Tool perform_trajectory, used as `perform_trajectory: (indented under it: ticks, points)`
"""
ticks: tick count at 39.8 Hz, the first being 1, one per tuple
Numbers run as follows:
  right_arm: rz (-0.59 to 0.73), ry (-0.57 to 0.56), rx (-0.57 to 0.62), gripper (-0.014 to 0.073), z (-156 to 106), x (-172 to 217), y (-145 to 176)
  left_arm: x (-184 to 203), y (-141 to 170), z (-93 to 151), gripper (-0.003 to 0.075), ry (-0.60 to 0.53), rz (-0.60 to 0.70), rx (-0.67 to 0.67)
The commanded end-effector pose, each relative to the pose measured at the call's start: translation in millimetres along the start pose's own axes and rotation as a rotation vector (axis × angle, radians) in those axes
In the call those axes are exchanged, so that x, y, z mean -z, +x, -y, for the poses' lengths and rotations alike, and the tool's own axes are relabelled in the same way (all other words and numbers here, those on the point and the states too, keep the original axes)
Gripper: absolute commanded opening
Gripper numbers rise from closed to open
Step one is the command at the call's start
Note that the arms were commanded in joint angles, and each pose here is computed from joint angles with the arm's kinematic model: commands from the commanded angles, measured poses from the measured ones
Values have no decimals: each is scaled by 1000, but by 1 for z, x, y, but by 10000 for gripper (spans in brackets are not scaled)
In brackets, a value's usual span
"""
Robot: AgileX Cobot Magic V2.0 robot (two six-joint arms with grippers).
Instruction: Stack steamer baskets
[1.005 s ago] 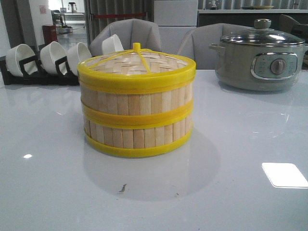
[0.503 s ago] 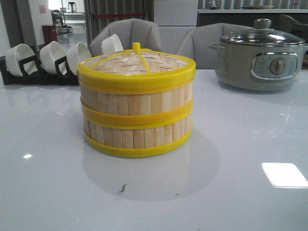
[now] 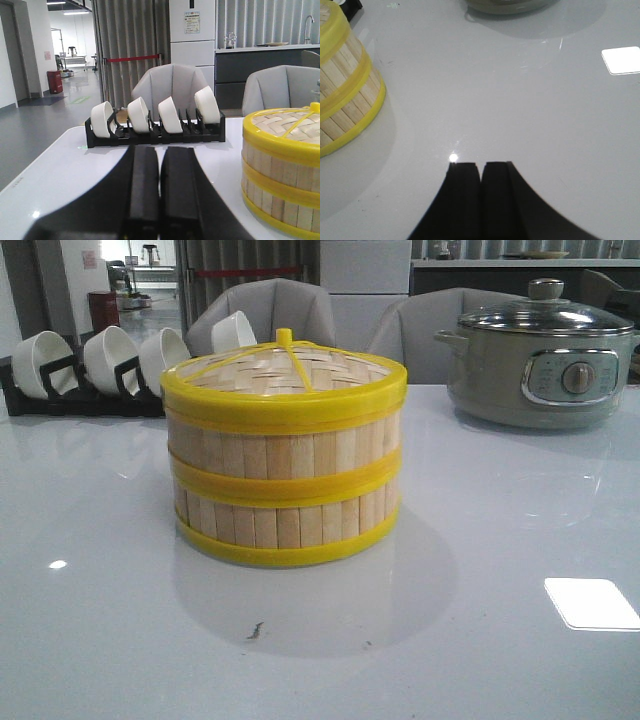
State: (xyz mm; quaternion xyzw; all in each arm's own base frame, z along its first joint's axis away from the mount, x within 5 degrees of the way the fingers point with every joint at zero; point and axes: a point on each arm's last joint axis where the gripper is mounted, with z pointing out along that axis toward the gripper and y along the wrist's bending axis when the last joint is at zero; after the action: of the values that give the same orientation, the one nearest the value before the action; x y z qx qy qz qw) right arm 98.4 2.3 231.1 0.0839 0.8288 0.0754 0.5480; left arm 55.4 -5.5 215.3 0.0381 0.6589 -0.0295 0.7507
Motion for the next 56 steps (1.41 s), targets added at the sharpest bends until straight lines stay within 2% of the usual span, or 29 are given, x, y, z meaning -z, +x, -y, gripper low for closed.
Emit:
perform_trajectory:
  ticks: [1, 31, 42, 56]
  points:
    - [91, 5, 15, 56, -1, 2, -15, 2, -9, 0, 84, 5, 107, 8]
    - [105, 3, 16, 56, -1, 4, -16, 2, -9, 0, 83, 4, 105, 8]
    - [370, -2, 42, 56, -1, 26, -24, 2, -9, 0, 83, 4, 105, 8]
    - [501, 5, 72, 56, 12, 30, 25, 2, -9, 0, 83, 4, 105, 8]
